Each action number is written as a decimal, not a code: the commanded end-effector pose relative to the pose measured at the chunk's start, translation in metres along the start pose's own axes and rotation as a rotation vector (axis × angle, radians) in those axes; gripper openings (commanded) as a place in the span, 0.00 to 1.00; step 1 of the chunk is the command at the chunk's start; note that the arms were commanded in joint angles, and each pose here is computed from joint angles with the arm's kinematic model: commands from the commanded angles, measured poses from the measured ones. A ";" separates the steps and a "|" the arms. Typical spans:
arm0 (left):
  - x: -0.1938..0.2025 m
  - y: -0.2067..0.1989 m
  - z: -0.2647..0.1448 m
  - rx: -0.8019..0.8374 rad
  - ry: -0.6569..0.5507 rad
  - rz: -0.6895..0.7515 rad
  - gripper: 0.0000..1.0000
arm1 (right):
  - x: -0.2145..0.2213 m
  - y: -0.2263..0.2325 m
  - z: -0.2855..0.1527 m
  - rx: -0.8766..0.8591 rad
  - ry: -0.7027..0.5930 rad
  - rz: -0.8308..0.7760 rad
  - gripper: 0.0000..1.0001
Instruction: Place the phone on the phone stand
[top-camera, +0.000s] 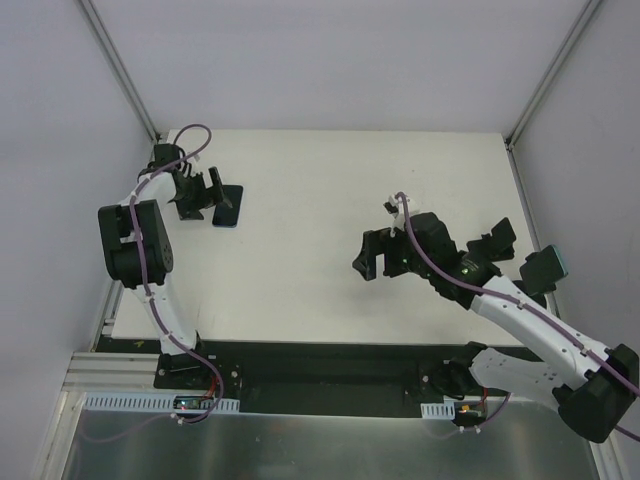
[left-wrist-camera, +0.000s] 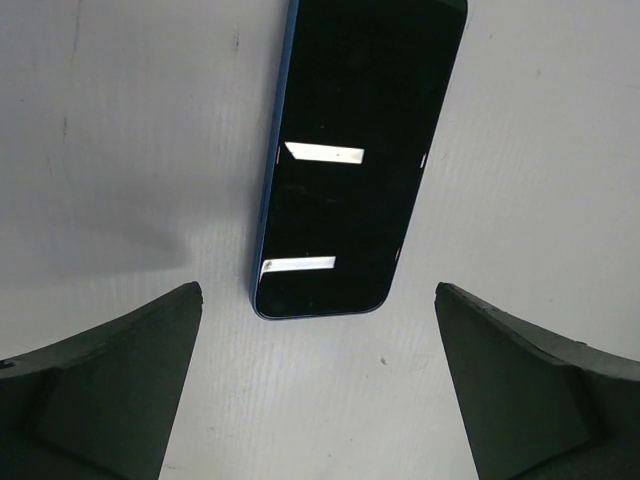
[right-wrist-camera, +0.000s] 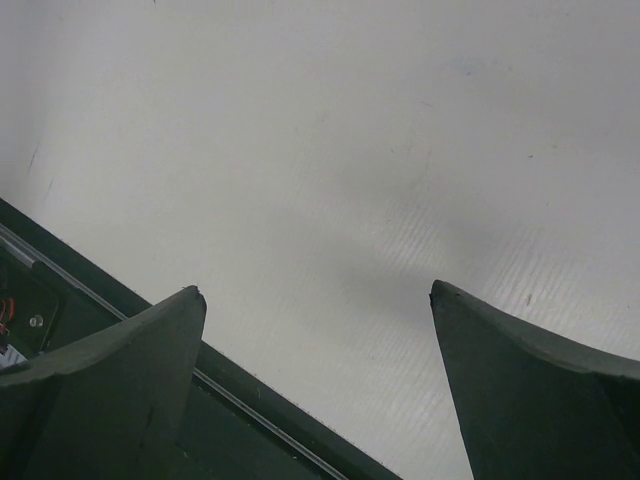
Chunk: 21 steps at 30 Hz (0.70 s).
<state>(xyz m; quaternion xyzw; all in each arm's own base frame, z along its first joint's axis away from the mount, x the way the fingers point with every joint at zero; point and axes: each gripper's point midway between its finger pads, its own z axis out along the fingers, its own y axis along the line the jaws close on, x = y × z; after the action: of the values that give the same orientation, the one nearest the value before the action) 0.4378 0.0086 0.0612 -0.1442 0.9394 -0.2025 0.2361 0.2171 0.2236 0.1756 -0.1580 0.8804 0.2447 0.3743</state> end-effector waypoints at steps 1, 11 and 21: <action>0.000 -0.002 0.003 -0.119 0.020 0.126 0.99 | -0.005 -0.001 -0.008 -0.013 -0.052 -0.023 0.96; 0.027 0.005 0.035 -0.390 0.127 0.297 0.99 | -0.002 -0.001 -0.015 -0.019 -0.062 -0.002 0.96; 0.037 0.002 0.047 -0.396 0.199 0.296 0.80 | 0.000 -0.012 -0.017 0.042 -0.068 0.033 0.96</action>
<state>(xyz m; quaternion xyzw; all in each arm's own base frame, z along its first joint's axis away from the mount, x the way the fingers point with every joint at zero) 0.4424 -0.0257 0.0197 -0.0277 0.9843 -0.0094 0.1742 0.2108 0.2099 0.1797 -0.1458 0.8735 0.2422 0.3963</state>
